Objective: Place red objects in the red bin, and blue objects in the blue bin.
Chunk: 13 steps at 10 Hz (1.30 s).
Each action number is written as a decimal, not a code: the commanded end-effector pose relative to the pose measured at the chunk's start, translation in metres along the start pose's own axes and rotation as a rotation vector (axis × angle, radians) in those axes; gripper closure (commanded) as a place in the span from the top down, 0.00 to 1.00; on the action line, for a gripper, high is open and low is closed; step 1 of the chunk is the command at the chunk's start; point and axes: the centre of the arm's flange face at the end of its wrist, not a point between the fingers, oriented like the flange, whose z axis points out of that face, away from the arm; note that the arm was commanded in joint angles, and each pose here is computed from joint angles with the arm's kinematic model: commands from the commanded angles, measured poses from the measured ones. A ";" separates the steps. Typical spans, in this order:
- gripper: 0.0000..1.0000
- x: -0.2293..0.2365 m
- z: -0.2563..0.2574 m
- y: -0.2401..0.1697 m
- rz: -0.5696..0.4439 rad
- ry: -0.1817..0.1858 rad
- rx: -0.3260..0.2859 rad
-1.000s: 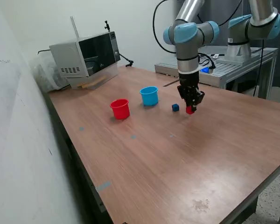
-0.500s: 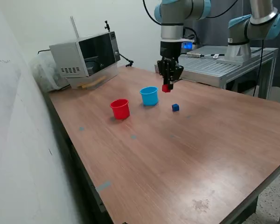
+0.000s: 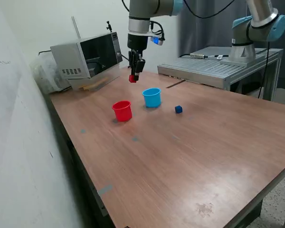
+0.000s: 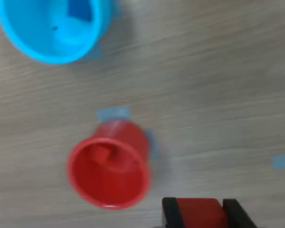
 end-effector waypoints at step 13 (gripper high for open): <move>0.00 -0.068 0.145 0.055 0.096 -0.087 0.123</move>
